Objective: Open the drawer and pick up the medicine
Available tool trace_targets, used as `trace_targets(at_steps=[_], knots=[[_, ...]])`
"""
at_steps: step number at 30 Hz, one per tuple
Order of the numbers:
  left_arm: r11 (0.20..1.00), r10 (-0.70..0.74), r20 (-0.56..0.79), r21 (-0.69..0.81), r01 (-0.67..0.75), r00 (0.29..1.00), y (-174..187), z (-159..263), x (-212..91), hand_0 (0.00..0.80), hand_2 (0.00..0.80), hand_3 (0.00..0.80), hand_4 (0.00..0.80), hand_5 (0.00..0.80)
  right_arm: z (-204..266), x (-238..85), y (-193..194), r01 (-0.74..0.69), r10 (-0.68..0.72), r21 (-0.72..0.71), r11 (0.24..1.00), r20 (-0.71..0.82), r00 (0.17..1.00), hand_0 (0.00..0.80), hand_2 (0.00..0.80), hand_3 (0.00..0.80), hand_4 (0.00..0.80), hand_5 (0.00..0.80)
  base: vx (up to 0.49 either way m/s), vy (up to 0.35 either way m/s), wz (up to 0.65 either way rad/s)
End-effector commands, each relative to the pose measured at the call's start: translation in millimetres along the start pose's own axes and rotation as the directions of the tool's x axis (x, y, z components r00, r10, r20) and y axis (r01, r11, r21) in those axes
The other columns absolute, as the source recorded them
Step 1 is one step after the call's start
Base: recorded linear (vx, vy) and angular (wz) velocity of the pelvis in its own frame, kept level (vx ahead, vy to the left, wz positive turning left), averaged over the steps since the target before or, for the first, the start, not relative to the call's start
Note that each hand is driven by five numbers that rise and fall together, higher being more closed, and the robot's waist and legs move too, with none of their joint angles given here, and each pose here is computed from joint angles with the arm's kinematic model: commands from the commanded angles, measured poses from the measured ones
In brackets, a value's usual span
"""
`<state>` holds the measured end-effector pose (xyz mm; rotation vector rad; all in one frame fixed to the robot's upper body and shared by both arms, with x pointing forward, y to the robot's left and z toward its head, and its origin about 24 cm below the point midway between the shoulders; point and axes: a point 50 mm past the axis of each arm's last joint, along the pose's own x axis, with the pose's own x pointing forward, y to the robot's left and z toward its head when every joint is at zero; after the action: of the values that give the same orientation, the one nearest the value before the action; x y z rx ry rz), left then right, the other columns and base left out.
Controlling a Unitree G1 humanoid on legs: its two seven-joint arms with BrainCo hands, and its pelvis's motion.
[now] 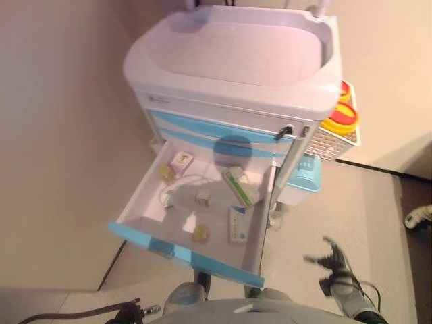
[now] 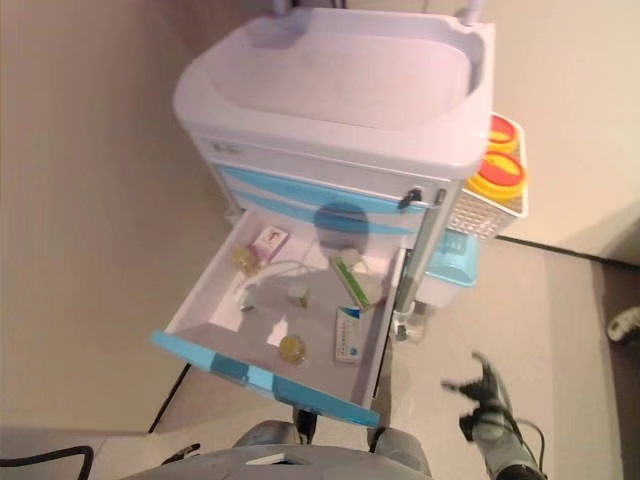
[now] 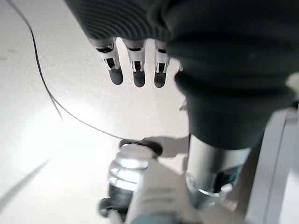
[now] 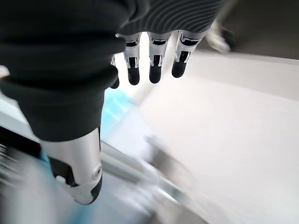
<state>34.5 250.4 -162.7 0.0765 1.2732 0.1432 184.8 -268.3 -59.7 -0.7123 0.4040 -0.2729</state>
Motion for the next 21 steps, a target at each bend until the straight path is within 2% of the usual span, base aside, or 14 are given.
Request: trace_targets(at_steps=[1, 2, 4, 5, 6, 8, 10, 11, 14, 17, 21], knots=[[0.992, 0.008, -0.02, 0.126, -0.005, 1.0, 3, -4, -1, 0.0, 0.0, 0.0, 0.0, 0.0, 57, 10, -24, 0.1, -0.094, -0.002, 0.995, 0.316, 0.944, 0.0, 0.0, 0.0, 0.0, 0.0, -0.003, 0.033, -0.22], [0.982, -0.006, -0.037, 0.191, 0.013, 0.999, 0, -7, -1, 0.0, 0.0, 0.0, 0.0, 0.0, 77, 6, -28, 0.093, -0.08, -0.007, 0.996, 0.447, 0.891, 0.0, 0.0, 0.0, 0.0, 0.0, -0.004, 0.027, -0.18], [0.973, -0.023, -0.059, 0.228, 0.036, 0.998, -7, -9, 0, 0.0, 0.0, 0.0, 0.0, 0.0, 108, -2, -31, 0.064, -0.028, -0.04, 0.997, 0.598, 0.801, 0.0, 0.0, 0.0, 0.0, 0.0, -0.002, 0.024, -0.13], [0.981, -0.029, -0.092, 0.19, 0.046, 0.995, -10, -12, 1, 0.0, 0.0, 0.0, 0.0, 0.0, 129, -9, -32, 0.029, 0.032, -0.076, 0.997, 0.695, 0.718, 0.0, 0.0, 0.0, 0.0, 0.0, 0.006, 0.015, -0.16], [0.985, -0.03, -0.104, 0.167, 0.047, 0.994, -11, -13, 1, 0.0, 0.0, 0.0, 0.0, 0.0, 136, -12, -32, 0.017, 0.055, -0.092, 0.996, 0.724, 0.687, 0.0, 0.0, 0.0, 0.0, 0.0, 0.012, 0.008, -0.24], [0.995, -0.034, -0.138, 0.091, 0.047, 0.99, -13, -18, 1, 0.0, 0.0, 0.0, 0.0, 0.0, 157, -24, -30, -0.001, 0.152, -0.184, 0.983, 0.811, 0.565, 0.0, 0.0, 0.0, 0.0, 0.0, 0.028, -0.007, -0.2], [0.997, -0.025, -0.147, 0.07, 0.036, 0.989, -13, -19, 1, 0.0, 0.0, 0.0, 0.0, 0.0, 171, -33, -27, -0.003, 0.217, -0.244, 0.97, 0.856, 0.469, 0.0, 0.0, 0.0, 0.0, 0.0, 0.035, -0.024, 0.01], [0.997, -0.018, -0.143, 0.074, 0.028, 0.99, -12, -18, 1, 0.0, 0.0, 0.0, 0.0, 0.0, 183, -41, -26, 0.012, 0.261, -0.288, 0.957, 0.884, 0.389, 0.0, 0.0, 0.0, 0.0, 0.0, 0.025, -0.03, 0.07], [0.997, -0.006, -0.124, 0.08, 0.016, 0.992, -11, -11, 3, 0.0, 0.0, 0.0, 0.0, 0.0, 203, -53, -22, 0.039, 0.335, -0.355, 0.934, 0.908, 0.252, 0.0, 0.0, 0.0, 0.0, 0.0, 0.022, -0.036, 0.1], [0.996, 0.001, -0.101, 0.087, 0.007, 0.995, -10, -2, 4, 0.0, 0.0, 0.0, 0.0, 0.0, 221, -60, -19, 0.078, 0.381, -0.396, 0.915, 0.911, 0.155, 0.0, 0.0, 0.0, 0.0, 0.0, 0.014, -0.029, 0.23], [0.997, 0.011, -0.076, 0.08, -0.005, 0.997, -7, 5, 5, 0.0, 0.0, 0.0, 0.0, 0.0, 239, -58, -12, 0.112, 0.431, -0.443, 0.89, 0.895, 0.116, 0.0, 0.0, 0.0, 0.0, 0.0, 0.006, -0.019, 0.27]])
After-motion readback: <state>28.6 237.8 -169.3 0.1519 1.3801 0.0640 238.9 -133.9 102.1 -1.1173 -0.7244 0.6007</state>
